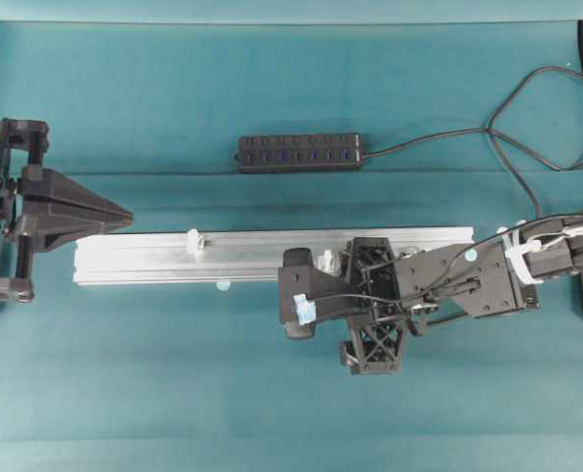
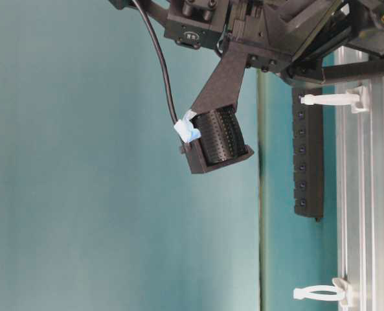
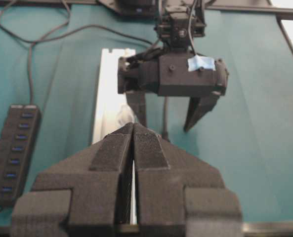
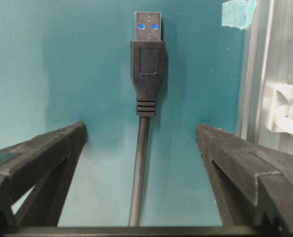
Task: Pass the USB cable through three rings with both arms.
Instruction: 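Lower the right gripper and grasp the black USB cable behind the plug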
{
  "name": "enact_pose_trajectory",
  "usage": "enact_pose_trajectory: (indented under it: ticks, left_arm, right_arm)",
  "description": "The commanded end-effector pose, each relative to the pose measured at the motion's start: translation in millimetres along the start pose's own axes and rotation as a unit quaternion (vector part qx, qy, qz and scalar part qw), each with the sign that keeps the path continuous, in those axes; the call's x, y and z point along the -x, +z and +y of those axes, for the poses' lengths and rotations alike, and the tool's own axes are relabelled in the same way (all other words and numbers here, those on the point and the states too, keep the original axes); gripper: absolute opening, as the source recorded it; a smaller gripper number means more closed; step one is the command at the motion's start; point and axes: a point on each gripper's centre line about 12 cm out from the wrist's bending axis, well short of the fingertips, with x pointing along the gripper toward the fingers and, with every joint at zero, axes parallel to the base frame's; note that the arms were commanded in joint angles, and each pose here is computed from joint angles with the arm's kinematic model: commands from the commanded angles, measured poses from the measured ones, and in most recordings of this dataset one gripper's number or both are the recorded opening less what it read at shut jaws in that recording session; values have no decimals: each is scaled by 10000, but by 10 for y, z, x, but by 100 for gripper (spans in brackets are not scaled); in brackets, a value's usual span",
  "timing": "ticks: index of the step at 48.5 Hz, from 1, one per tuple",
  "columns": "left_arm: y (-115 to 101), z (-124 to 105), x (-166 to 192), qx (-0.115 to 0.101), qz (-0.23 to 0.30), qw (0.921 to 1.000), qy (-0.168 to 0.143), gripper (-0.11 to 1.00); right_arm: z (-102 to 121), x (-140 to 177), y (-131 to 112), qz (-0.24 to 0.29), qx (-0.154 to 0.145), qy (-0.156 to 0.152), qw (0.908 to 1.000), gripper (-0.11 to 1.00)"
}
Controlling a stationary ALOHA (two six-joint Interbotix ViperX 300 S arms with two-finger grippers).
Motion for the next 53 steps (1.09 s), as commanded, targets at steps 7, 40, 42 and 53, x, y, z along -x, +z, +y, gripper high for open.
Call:
enact_pose_trajectory:
  ticks: [7, 40, 42, 53]
  left_arm:
    - [108, -2, 2, -8, -146, 9999, -2, 2]
    - [105, 2, -1, -14, -138, 9999, 5, 2]
    - [108, 2, 2, -14, -146, 9999, 5, 2]
    - [102, 16, 2, -8, -139, 9999, 35, 2]
  right_arm:
    - [-24, -3, 11, -24, 22, -14, 10000, 53]
    - [-70, -13, 14, 59, -60, -34, 10000, -8]
    - [-71, -18, 10, 74, -60, -36, 9999, -8]
    - [-71, -18, 6, 90, -60, -37, 9999, -8]
